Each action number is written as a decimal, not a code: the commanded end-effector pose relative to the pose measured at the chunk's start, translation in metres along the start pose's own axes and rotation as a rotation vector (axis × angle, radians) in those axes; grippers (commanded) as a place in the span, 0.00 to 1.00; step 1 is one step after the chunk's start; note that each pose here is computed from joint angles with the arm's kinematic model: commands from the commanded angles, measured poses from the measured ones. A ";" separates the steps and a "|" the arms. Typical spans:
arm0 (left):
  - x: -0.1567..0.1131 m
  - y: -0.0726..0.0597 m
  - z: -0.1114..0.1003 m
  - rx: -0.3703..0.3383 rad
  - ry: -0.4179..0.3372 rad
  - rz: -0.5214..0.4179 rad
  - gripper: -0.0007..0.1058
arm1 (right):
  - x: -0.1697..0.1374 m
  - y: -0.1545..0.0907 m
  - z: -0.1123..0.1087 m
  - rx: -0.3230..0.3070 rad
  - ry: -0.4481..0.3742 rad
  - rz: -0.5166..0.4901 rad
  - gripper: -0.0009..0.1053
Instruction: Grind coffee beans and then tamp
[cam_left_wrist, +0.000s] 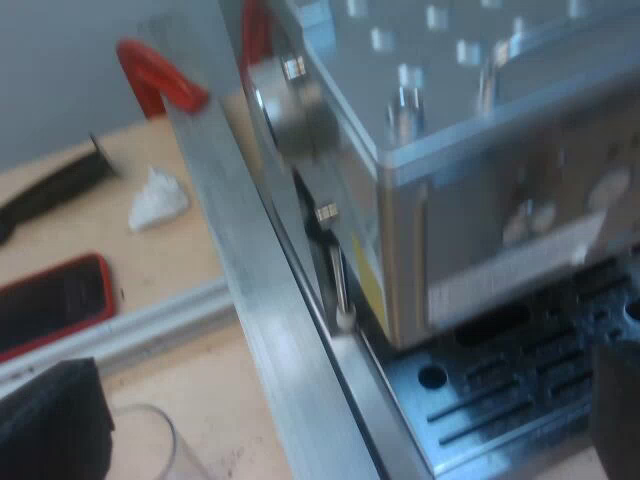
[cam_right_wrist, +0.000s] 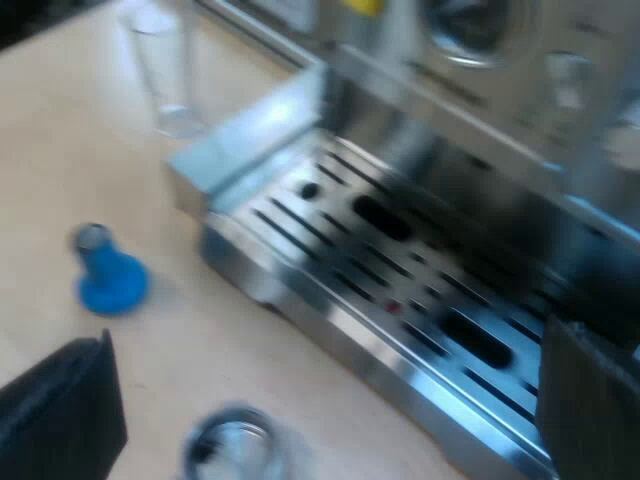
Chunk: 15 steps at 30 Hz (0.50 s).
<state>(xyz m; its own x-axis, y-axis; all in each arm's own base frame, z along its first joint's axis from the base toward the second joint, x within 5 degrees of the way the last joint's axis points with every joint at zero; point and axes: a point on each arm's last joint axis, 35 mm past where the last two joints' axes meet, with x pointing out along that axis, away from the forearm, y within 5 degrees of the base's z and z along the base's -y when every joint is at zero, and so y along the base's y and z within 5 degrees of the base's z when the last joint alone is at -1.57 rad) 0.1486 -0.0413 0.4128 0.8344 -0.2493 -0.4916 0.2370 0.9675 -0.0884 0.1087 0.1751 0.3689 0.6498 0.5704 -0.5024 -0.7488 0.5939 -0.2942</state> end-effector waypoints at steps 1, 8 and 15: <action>-0.010 0.002 0.013 -0.018 -0.044 0.023 1.00 | -0.006 -0.022 0.001 0.034 0.073 -0.059 0.81; -0.011 0.024 0.026 -0.128 -0.065 0.046 1.00 | -0.021 -0.080 -0.012 0.217 0.123 -0.139 0.81; -0.011 0.030 0.026 -0.160 -0.066 0.069 1.00 | -0.048 -0.123 -0.046 0.381 0.189 -0.235 0.81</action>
<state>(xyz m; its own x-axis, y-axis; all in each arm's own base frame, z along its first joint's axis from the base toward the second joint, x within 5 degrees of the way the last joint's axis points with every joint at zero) 0.1614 -0.0106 0.4348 0.8722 -0.1766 -0.4562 0.1040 0.9782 -0.1798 0.1643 0.0627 0.3885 0.7287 0.3079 -0.6117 -0.4815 0.8655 -0.1380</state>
